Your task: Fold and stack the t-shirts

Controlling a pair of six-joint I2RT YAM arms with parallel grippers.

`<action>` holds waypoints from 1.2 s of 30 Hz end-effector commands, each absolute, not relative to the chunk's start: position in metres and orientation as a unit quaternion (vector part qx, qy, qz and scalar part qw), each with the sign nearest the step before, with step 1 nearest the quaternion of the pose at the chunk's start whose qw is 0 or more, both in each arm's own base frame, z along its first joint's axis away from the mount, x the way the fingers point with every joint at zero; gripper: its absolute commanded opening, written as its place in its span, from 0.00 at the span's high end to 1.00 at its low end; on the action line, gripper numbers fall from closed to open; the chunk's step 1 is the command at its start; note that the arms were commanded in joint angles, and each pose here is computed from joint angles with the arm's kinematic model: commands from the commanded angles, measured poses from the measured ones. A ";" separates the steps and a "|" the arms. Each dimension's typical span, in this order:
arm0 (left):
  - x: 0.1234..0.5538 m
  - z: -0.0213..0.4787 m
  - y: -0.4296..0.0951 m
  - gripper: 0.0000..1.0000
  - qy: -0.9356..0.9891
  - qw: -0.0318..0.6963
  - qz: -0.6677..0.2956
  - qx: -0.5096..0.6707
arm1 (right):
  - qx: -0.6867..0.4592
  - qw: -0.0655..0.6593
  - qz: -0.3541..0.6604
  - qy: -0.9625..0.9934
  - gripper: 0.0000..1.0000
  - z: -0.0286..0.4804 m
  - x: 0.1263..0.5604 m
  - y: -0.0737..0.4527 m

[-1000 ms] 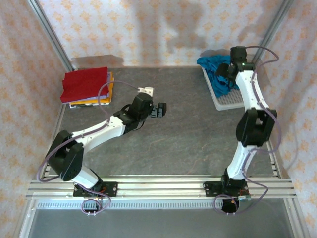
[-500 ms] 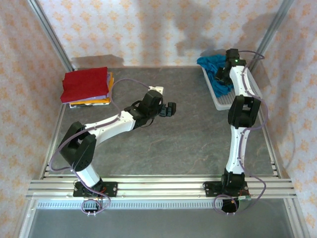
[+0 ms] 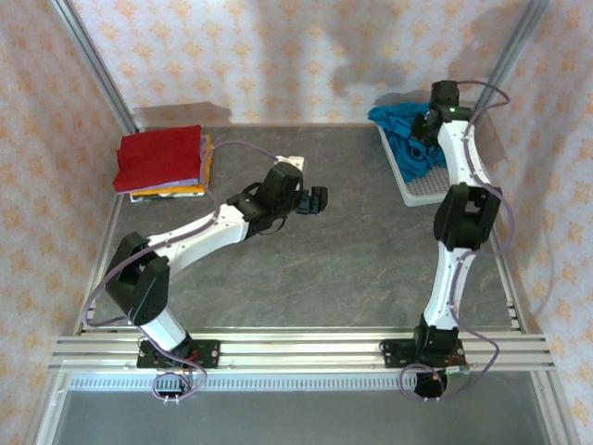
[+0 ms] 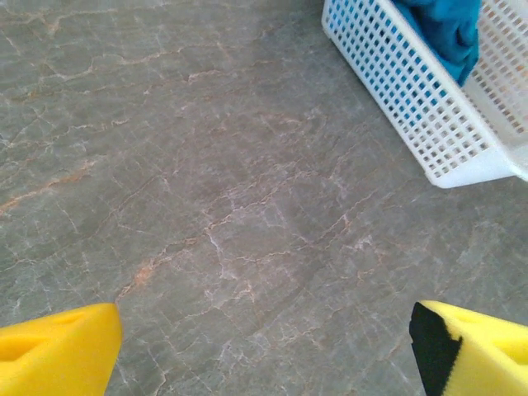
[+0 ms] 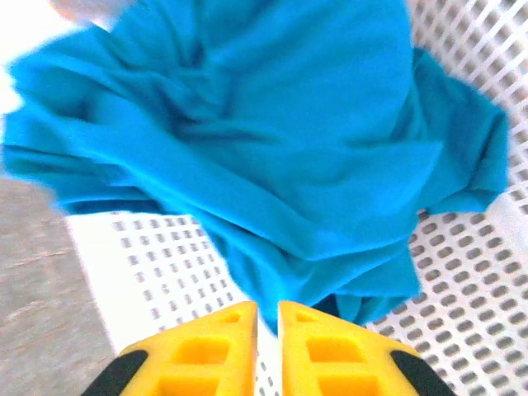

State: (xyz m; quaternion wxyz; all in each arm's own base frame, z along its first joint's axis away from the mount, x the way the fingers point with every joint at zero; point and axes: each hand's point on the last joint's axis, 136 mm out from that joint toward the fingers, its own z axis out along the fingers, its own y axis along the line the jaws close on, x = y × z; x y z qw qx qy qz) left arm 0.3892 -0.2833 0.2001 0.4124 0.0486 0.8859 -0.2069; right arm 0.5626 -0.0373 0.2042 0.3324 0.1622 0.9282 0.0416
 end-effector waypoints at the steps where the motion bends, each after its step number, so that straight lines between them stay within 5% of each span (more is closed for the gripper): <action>1: 0.372 0.224 -0.273 0.09 0.881 0.419 -0.216 0.042 | 0.120 0.447 0.041 0.886 0.87 0.310 0.535 -0.017; 5: 0.360 0.234 -0.258 0.09 0.881 0.425 -0.207 0.035 | 0.077 0.509 0.051 0.856 0.91 0.366 0.498 0.010; 10: 0.344 0.233 -0.247 0.09 0.885 0.413 -0.213 0.026 | 0.098 0.524 0.054 0.844 0.79 0.387 0.464 0.009; 20: 0.340 0.211 -0.254 0.09 0.894 0.382 -0.232 0.014 | 0.145 0.370 0.043 0.917 0.65 0.274 0.506 -0.004; 26: 0.347 0.195 -0.267 0.09 0.902 0.362 -0.234 0.019 | 0.163 0.291 0.046 0.942 0.48 0.206 0.542 -0.014; 36: 0.361 0.167 -0.288 0.12 0.920 0.323 -0.218 0.040 | 0.172 0.252 0.020 0.952 0.45 0.141 0.582 -0.040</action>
